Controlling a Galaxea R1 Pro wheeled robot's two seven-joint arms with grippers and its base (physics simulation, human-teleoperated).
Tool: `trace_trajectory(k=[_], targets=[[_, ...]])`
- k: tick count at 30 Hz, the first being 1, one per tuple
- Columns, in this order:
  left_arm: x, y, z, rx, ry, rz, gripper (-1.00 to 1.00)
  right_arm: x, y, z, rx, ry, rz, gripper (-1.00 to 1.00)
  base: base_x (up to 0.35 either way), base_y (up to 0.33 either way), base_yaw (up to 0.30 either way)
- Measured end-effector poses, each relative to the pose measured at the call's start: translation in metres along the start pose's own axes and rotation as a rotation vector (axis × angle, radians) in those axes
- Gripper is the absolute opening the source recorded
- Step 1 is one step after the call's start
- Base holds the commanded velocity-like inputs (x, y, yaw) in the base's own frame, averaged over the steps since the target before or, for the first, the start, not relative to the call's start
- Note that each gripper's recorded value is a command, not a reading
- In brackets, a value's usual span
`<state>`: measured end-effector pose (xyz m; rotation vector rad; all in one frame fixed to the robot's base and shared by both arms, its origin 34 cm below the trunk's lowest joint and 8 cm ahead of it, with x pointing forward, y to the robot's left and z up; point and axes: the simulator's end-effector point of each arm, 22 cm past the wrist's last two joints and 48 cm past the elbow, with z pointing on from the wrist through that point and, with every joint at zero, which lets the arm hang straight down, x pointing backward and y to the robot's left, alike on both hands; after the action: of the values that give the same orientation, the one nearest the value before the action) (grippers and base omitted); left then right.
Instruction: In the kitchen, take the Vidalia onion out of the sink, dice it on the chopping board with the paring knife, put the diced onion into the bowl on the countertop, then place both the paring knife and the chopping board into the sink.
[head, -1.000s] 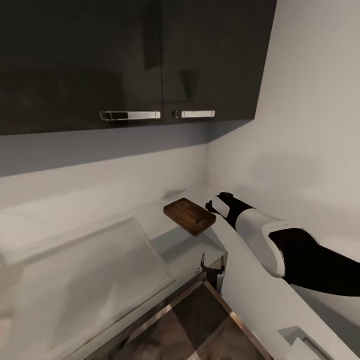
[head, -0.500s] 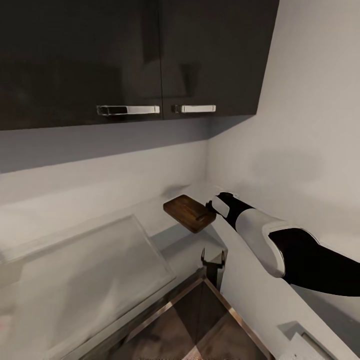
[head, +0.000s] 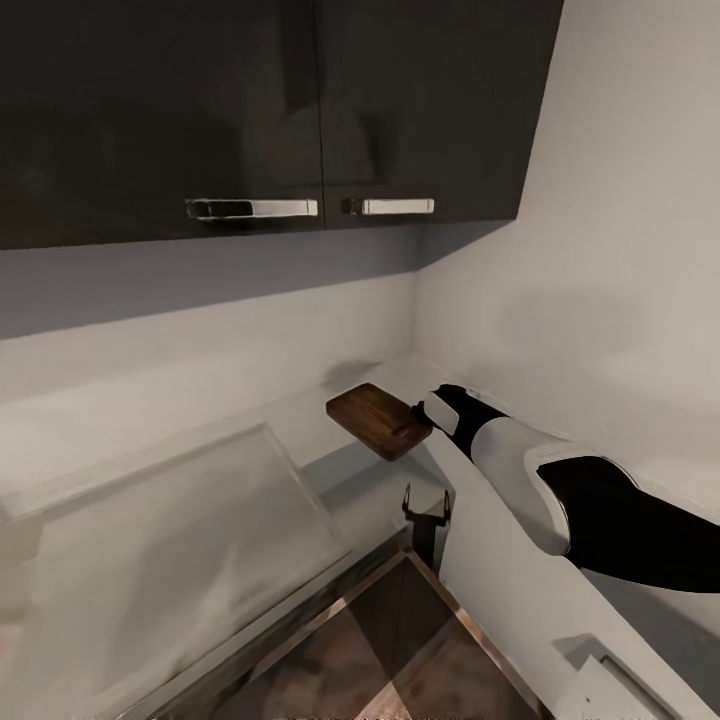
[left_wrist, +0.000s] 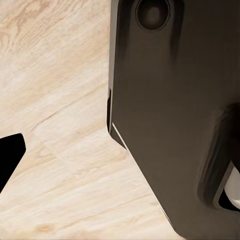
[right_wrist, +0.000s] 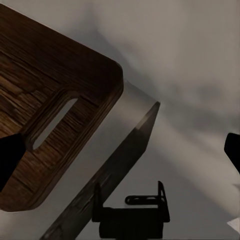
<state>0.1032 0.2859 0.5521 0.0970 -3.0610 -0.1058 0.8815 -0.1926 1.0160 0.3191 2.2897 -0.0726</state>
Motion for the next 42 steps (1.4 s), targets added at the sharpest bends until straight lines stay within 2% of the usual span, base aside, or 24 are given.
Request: trace_trajectory(k=[42], targets=[[0.026,0.003,-0.001,-0.006,0.067,0.005,1.0,0.036,-0.001,0.037,0.013,0.067,-0.012,1.0,0.006,0.009,0.0]])
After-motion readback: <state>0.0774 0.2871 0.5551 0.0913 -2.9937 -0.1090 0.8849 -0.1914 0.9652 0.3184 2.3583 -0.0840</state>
